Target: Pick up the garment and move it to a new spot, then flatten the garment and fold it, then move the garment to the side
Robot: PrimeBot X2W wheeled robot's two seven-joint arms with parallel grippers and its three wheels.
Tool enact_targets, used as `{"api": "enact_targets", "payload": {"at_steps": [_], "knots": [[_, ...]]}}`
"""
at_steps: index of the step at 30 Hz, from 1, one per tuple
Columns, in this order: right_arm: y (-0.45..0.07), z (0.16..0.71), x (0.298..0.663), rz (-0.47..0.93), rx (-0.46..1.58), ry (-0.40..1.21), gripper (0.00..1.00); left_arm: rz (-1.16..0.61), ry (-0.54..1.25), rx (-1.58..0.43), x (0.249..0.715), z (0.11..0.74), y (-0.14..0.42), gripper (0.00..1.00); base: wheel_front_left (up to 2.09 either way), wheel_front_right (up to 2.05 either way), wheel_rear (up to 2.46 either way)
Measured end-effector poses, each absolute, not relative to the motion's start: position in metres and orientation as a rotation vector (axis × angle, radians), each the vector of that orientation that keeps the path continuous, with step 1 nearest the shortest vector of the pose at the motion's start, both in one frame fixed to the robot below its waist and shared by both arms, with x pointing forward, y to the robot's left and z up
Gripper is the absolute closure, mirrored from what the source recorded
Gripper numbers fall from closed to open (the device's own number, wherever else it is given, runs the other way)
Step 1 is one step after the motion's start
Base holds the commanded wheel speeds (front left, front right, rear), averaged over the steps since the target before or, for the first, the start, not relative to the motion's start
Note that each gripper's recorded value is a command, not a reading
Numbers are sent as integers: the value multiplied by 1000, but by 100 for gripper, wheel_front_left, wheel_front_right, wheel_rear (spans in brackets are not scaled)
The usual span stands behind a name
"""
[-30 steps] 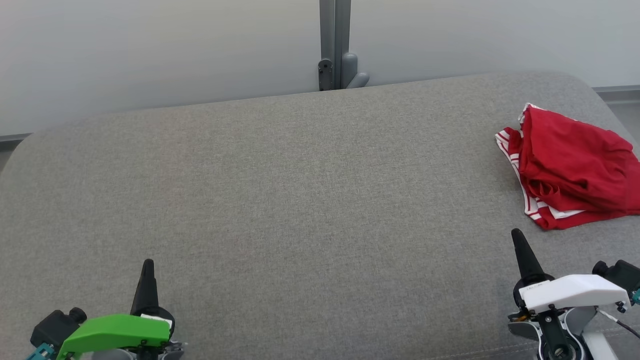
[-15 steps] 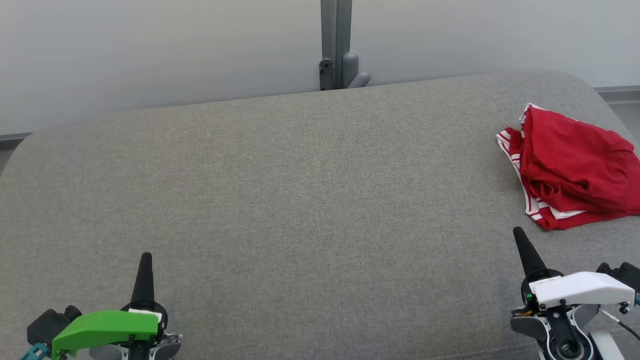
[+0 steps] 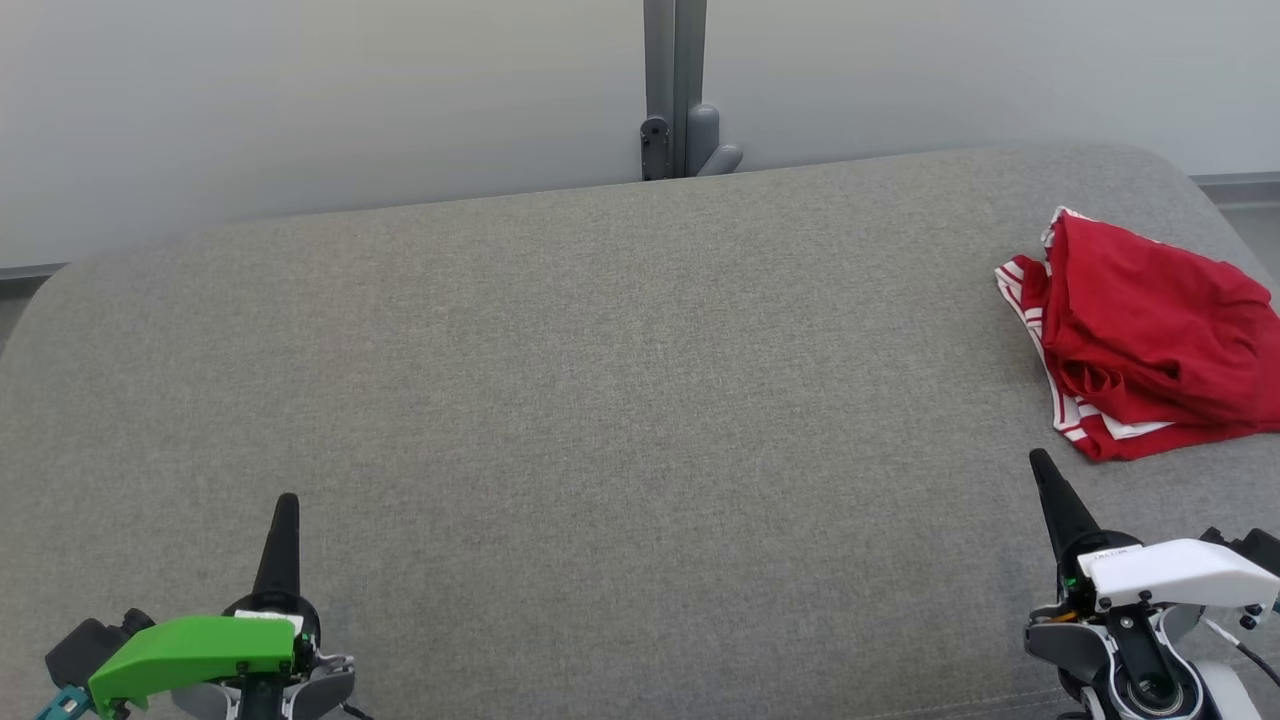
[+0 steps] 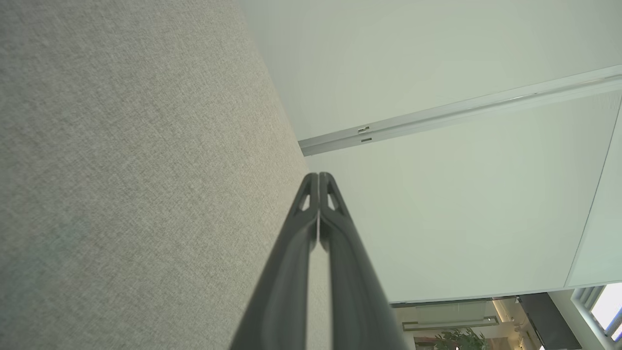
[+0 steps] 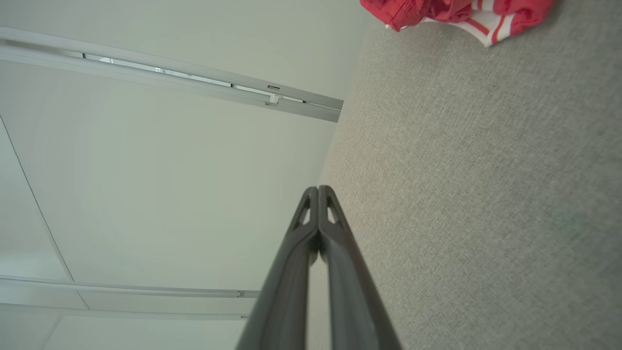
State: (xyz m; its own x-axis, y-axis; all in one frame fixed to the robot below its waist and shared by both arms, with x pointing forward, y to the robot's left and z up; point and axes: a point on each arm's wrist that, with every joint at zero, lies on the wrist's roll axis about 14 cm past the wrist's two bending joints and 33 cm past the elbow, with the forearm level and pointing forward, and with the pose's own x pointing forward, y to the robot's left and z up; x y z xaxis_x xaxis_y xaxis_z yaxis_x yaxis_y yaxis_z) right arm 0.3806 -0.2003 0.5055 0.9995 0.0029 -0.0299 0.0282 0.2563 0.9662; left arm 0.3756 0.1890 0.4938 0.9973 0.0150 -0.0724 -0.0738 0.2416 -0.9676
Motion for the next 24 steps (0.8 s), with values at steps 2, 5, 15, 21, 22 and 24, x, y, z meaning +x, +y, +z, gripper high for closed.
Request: {"api": "enact_targets", "payload": {"at_steps": [2,5,15,21,22,24], "knots": [[-200,506,381,-16,1330,26,100,61,48,-1338,376,494,190,100,0,0,0],[-201,507,382,-13,1353,24,100,55,44,-1363,376,496,190,100,0,0,0],[-202,509,384,-6,1430,22,100,42,27,-1439,378,501,191,100,0,0,0],[-202,511,385,1,1475,17,100,34,17,-1475,379,503,192,100,0,0,0],[-203,511,385,2,1481,16,100,34,15,-1484,379,504,193,100,0,0,0],[-203,511,386,4,1495,16,100,29,8,-1500,380,506,193,100,0,0,0]]}}
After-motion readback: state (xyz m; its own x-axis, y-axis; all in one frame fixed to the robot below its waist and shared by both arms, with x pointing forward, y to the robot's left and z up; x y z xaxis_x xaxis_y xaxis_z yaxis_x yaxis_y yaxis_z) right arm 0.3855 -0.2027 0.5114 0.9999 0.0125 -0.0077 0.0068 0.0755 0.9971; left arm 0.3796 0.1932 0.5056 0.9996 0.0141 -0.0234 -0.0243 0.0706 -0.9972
